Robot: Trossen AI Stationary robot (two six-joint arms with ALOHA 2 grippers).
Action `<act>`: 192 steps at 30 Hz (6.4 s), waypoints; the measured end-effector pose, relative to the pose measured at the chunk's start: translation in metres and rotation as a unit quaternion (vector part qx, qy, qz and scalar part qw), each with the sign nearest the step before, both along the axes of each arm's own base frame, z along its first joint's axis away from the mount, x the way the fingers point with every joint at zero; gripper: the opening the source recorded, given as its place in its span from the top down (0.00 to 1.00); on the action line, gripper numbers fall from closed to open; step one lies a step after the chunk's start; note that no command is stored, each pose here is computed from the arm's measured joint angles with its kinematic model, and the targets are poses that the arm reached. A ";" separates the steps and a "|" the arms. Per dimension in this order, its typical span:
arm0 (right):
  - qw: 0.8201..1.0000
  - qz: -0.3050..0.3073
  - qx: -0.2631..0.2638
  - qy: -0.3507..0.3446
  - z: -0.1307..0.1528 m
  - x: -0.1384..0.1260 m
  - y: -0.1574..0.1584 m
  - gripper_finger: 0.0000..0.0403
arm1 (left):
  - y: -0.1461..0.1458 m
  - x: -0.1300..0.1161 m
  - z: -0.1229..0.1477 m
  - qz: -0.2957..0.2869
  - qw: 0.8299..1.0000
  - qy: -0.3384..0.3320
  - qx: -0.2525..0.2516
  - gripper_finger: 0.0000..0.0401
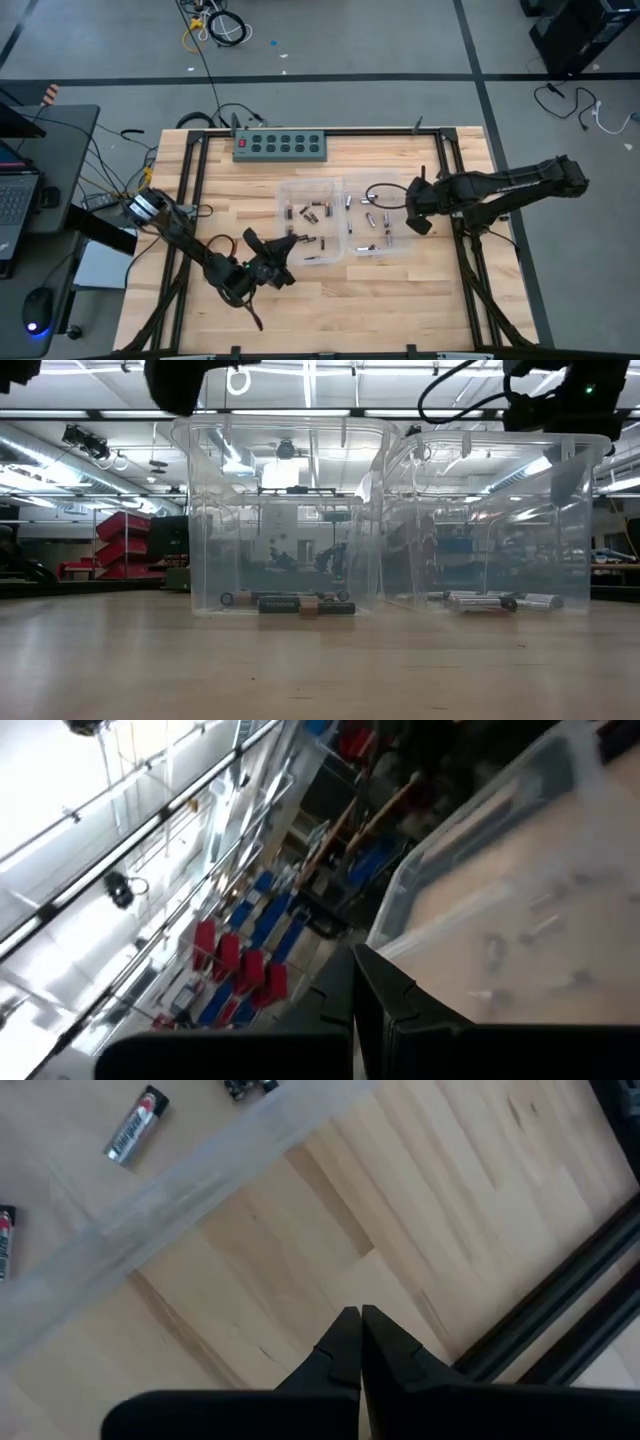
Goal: Sort batteries
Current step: Move the transparent bins to the top right
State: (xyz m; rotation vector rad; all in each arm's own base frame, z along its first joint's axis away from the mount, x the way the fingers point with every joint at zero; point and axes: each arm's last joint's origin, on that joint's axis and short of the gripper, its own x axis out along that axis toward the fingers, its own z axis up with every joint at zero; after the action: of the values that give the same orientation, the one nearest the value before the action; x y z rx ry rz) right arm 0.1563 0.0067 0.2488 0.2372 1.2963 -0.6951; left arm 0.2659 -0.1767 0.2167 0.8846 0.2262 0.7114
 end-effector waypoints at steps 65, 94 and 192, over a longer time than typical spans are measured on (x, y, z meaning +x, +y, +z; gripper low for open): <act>0.996 0.029 -0.033 -0.083 0.007 0.007 0.010 1.00 | 0.113 -0.093 -0.088 -0.088 0.867 -0.146 -0.469 1.00; 0.920 0.189 0.018 -0.342 0.041 0.013 0.088 1.00 | 0.121 -0.031 -0.102 -0.062 0.876 -0.113 -0.465 1.00; 0.929 0.177 0.015 -0.325 0.024 0.003 0.119 1.00 | 0.094 0.026 -0.091 -0.172 0.916 0.014 -0.363 1.00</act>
State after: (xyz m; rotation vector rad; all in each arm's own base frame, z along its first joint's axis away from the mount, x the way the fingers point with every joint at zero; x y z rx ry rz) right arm 0.1597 0.1256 0.2723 0.2245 0.6815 -0.2453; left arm 0.2915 -0.0830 0.1253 0.2053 0.3217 0.2406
